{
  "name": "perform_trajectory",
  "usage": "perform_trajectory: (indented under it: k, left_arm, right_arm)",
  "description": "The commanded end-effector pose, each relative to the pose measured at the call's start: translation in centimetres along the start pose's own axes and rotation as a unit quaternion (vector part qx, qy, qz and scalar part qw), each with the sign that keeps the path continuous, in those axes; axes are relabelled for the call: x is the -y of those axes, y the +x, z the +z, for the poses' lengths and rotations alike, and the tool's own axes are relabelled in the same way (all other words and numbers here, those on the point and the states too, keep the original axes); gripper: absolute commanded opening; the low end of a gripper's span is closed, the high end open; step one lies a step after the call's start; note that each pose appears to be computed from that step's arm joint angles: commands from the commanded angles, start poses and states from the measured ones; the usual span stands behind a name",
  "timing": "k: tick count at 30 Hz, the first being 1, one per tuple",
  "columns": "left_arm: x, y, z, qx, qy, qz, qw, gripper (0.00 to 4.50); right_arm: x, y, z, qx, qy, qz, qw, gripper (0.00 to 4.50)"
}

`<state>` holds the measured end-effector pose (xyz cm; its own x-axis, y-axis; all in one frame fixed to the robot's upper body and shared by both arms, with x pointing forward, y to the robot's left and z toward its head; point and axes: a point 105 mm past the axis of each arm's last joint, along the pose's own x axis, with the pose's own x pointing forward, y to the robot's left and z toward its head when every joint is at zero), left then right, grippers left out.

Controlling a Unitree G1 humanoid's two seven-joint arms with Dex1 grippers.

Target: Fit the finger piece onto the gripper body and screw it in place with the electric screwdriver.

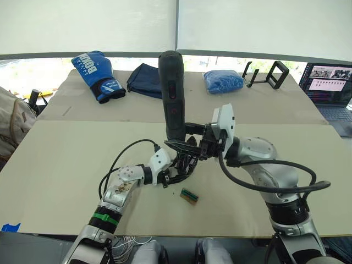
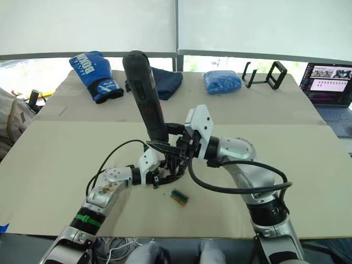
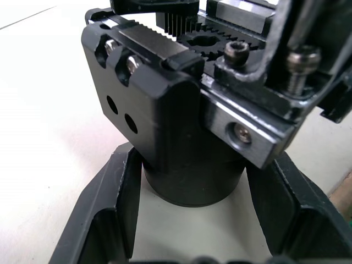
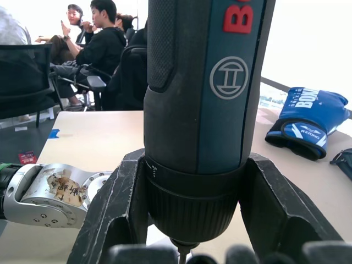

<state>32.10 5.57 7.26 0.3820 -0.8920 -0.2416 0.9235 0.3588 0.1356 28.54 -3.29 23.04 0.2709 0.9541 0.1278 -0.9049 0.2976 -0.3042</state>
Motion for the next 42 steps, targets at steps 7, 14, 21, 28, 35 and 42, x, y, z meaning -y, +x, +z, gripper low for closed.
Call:
perform_trajectory:
  k: [7,14,21,28,35,42]
  left_arm:
    - [1.8,0.2,-2.4,-0.044,-0.030,-0.041,0.998,2.28]
    - [1.8,0.3,-2.5,-0.044,-0.033,-0.040,0.998,2.28]
    - [1.9,0.3,-2.5,-0.045,-0.035,-0.040,0.998,2.28]
    - [1.8,0.3,-2.6,-0.045,-0.035,-0.038,0.998,2.28]
    - [1.6,0.4,-2.4,-0.041,-0.032,-0.032,0.998,2.28]
    - [1.7,0.5,-2.5,-0.040,-0.033,-0.030,0.998,2.28]
  right_arm:
    - [-0.5,-0.5,-0.6,-0.019,0.000,-0.006,1.000,1.94]
    - [-0.8,-0.3,-0.3,-0.018,0.007,0.003,1.000,1.94]
    - [-0.9,0.0,0.3,-0.001,0.002,0.006,1.000,1.94]
    - [-1.0,0.0,0.4,-0.001,-0.001,0.009,1.000,1.94]
    - [-1.3,0.0,0.4,-0.001,0.004,0.018,1.000,1.94]
    - [-1.5,0.0,0.0,-0.005,0.011,0.019,1.000,1.94]
